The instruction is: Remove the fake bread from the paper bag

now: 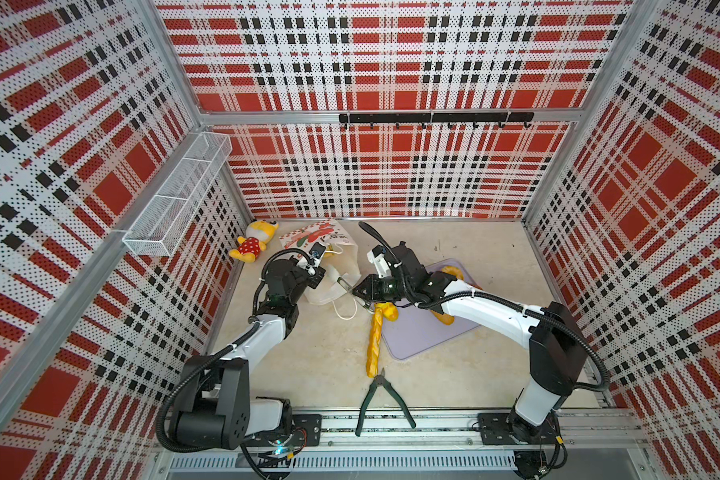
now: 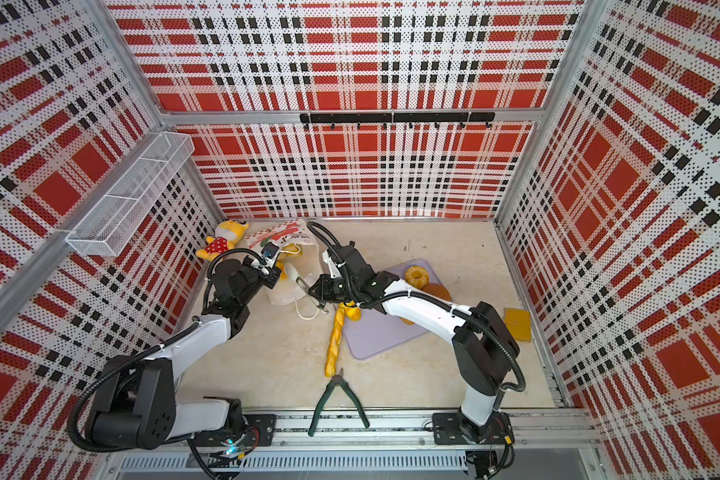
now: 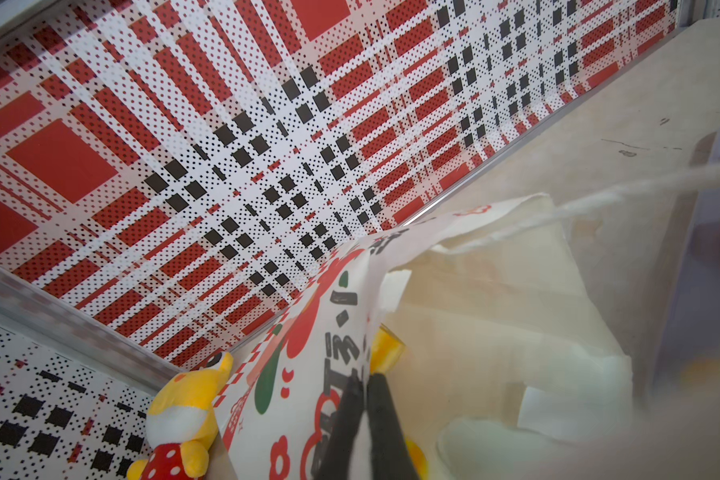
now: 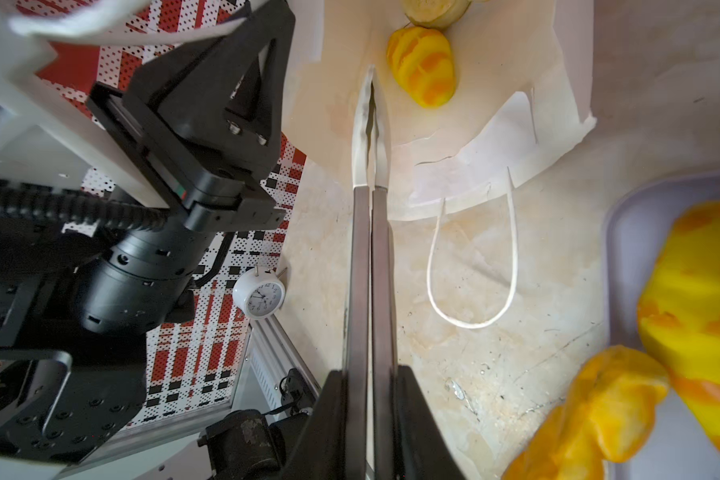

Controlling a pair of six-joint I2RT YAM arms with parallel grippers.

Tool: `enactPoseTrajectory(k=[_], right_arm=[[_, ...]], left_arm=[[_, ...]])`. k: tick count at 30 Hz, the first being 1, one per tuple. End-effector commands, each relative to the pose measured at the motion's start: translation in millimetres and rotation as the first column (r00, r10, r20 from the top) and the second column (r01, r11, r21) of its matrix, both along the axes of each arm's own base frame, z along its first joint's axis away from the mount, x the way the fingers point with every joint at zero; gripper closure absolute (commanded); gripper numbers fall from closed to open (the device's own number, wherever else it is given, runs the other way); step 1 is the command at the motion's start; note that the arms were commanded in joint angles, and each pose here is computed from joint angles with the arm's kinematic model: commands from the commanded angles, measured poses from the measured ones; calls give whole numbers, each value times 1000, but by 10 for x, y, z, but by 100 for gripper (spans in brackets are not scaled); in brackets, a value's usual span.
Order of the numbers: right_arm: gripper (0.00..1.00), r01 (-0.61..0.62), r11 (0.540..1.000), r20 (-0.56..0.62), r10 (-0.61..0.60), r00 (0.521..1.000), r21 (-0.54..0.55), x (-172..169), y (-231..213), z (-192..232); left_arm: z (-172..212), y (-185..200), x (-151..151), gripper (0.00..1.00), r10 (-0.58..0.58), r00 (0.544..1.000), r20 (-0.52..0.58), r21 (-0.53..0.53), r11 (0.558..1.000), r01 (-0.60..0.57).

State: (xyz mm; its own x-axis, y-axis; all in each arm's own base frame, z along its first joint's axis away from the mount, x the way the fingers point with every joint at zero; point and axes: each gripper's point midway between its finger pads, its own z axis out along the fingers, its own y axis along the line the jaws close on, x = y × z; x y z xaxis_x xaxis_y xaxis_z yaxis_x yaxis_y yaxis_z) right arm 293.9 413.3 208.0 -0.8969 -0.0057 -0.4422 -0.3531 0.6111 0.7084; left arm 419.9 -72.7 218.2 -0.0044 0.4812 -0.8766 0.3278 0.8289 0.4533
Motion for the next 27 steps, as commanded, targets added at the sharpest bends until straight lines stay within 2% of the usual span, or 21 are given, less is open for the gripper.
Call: enactPoseTrajectory(k=[1,2,5,8,15,18,20,27], right_arm=[[96,3,998,62,2,998,-65,-152,-313,317],[100,11,994,59,-5,998,-110,-248,-479,293],[100,8,972,-2,-8,1000,-236,-563,-912,135],[100,-27,949,-71,5,997,-314,-852,-1145,-36],[100,-37,908,-137,-23,990,-417,-1073,-1280,-401],[100,-53,870,-142,-20,990,-490,-1088,-1288,-526],[100,-47,864,-126,-20,992,-501,-1080,-1277,-499],[100,-34,934,-45,19,999,-355,-1076,-1156,-96]], left_arm=[[259,-3,92,100,6,996,85,-37,999,-3],[260,1,101,100,9,996,86,-37,999,-5],[242,-5,113,100,8,996,85,-30,1000,-5],[230,6,107,100,14,996,85,-23,1000,-12],[177,25,72,100,28,997,74,-23,999,-26],[136,15,35,100,29,997,67,-20,999,-27],[108,12,1,100,29,998,61,-17,999,-28],[32,-11,-47,100,25,999,43,-10,1000,-25]])
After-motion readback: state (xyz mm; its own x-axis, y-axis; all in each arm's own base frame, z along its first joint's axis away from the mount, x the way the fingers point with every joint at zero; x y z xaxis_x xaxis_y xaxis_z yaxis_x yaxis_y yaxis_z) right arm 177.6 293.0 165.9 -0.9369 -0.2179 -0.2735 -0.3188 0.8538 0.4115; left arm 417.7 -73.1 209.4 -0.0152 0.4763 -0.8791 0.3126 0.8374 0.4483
